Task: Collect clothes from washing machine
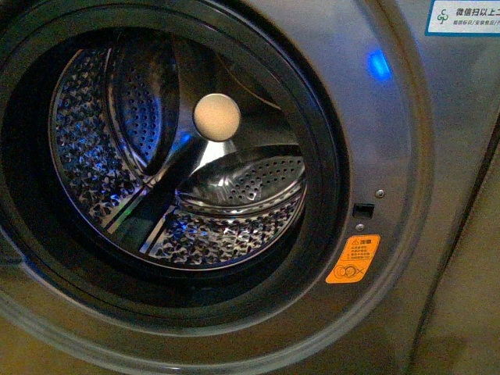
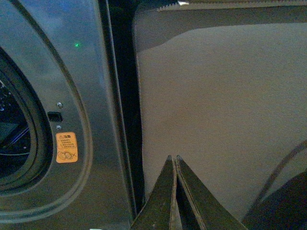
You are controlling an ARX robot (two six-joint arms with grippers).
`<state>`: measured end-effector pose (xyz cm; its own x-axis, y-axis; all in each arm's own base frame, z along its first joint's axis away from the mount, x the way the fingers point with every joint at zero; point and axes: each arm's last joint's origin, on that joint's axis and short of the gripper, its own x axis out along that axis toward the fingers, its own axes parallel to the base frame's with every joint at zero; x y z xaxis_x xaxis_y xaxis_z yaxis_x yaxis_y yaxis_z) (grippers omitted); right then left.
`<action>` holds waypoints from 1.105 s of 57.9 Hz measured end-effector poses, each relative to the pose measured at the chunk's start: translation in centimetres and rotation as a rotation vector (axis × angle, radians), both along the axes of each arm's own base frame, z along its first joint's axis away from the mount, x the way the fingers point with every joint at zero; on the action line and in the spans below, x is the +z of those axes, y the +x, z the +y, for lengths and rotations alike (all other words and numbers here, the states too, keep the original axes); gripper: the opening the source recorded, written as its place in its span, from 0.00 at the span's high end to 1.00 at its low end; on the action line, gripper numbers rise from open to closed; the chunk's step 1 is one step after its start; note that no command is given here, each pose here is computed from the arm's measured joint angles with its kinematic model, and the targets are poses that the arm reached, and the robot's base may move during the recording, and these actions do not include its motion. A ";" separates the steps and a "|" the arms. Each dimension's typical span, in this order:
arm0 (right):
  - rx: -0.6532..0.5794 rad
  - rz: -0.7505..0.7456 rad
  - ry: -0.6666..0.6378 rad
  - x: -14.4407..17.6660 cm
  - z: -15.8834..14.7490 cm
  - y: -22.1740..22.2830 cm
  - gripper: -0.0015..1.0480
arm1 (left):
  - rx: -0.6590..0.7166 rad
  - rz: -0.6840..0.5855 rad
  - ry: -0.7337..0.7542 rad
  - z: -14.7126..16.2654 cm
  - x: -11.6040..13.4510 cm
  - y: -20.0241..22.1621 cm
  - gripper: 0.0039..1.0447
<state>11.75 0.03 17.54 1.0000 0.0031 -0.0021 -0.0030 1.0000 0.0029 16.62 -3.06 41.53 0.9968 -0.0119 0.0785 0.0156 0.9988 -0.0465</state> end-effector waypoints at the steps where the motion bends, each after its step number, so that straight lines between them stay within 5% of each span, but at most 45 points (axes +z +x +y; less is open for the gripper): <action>1: 0.000 -0.003 0.000 -0.1 0.0 0.0 0.98 | 0.003 0.001 0.005 0.2 -1.0 -0.2 0.54; 8: 0.000 -0.009 0.000 -0.7 0.0 -0.4 0.98 | 0.005 0.060 0.030 1.0 -8.3 -0.8 0.82; 15: 0.000 -0.013 0.000 -0.7 0.0 -0.6 0.98 | 0.005 0.086 0.038 1.4 -11.7 -1.3 0.98; 33: 0.000 0.024 -0.001 -1.2 0.0 -1.7 0.98 | 0.016 0.083 0.040 3.0 -17.6 -3.2 0.97; 64: 0.000 -0.005 0.000 -1.0 0.0 -2.0 0.98 | 0.011 0.077 0.041 3.0 -22.2 -4.9 0.97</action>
